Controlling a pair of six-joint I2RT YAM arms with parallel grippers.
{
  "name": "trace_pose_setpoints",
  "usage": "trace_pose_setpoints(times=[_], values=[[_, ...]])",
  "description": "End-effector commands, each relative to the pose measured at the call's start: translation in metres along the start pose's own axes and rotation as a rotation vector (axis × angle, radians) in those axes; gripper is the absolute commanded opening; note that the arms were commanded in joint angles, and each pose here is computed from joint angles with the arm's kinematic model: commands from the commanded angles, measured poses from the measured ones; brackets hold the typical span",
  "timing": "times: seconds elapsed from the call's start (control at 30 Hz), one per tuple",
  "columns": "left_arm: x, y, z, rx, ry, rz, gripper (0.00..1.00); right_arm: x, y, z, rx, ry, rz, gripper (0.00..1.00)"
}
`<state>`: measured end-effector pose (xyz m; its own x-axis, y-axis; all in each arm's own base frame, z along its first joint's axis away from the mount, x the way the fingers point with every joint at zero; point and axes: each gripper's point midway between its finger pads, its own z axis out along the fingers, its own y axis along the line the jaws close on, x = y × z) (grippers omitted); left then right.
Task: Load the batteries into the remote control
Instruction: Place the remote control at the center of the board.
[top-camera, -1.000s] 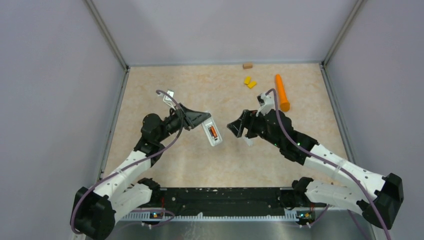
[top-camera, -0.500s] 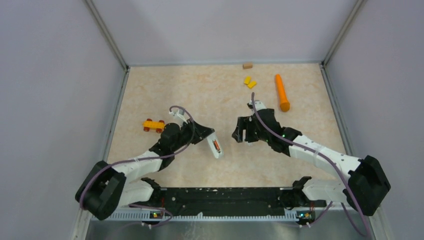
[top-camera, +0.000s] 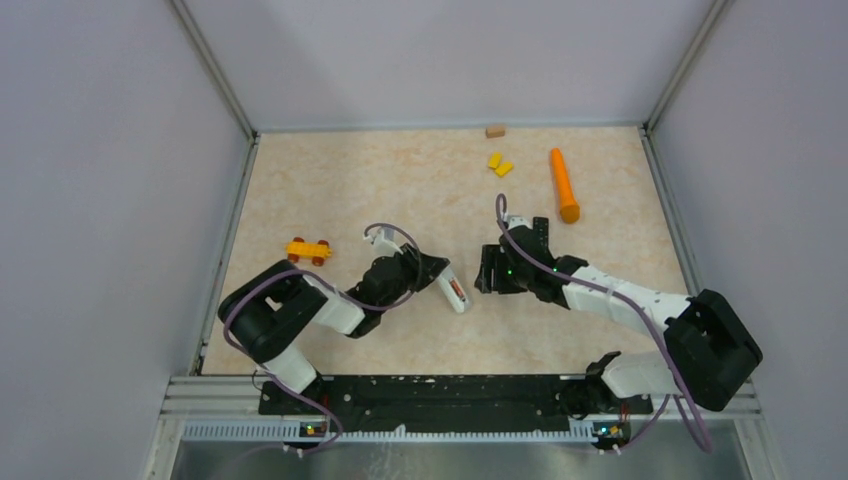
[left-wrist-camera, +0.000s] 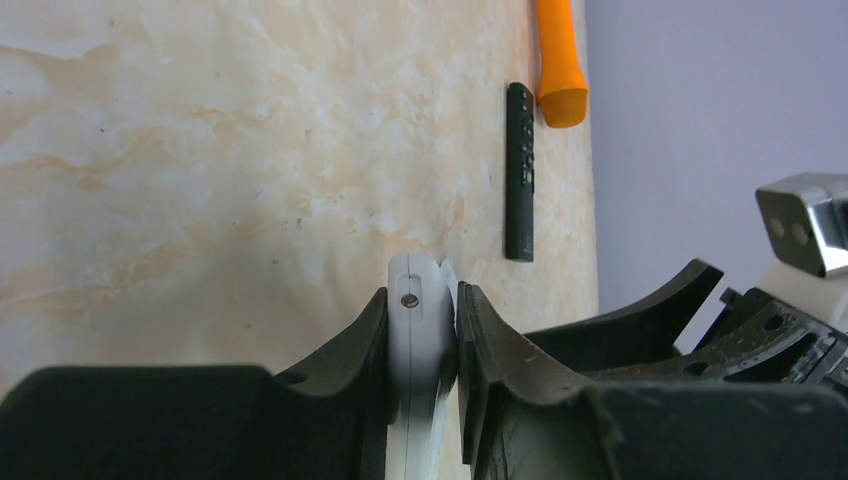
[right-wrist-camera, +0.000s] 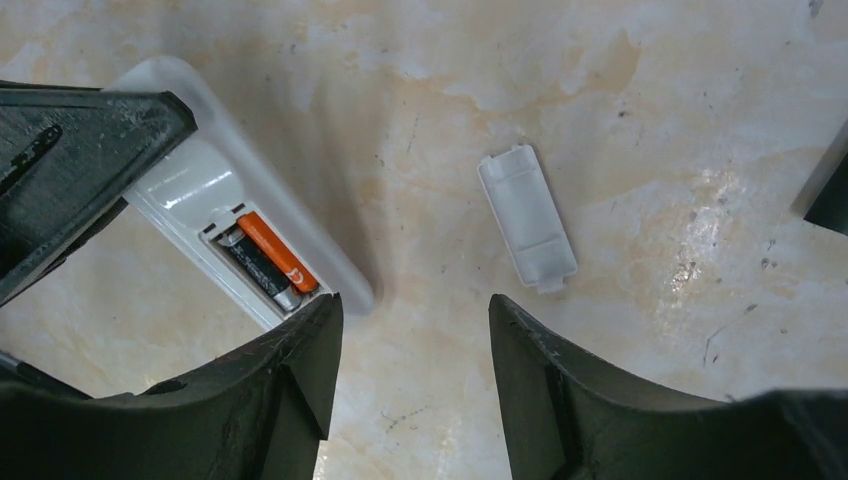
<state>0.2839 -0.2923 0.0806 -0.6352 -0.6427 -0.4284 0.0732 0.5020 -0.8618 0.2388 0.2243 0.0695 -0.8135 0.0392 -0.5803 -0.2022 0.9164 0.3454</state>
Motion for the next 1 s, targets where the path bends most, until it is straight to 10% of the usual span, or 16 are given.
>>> trace_pose_setpoints(times=[0.0, 0.97], values=[[-0.021, -0.031, 0.007, 0.095, -0.14, -0.075, 0.01, -0.006, -0.001, 0.0, -0.009, -0.021, 0.057, 0.57], [0.002, 0.072, -0.062, -0.417, -0.136, -0.11, 0.95, -0.011, -0.047, 0.014, 0.171, -0.025, 0.168, 0.55]])
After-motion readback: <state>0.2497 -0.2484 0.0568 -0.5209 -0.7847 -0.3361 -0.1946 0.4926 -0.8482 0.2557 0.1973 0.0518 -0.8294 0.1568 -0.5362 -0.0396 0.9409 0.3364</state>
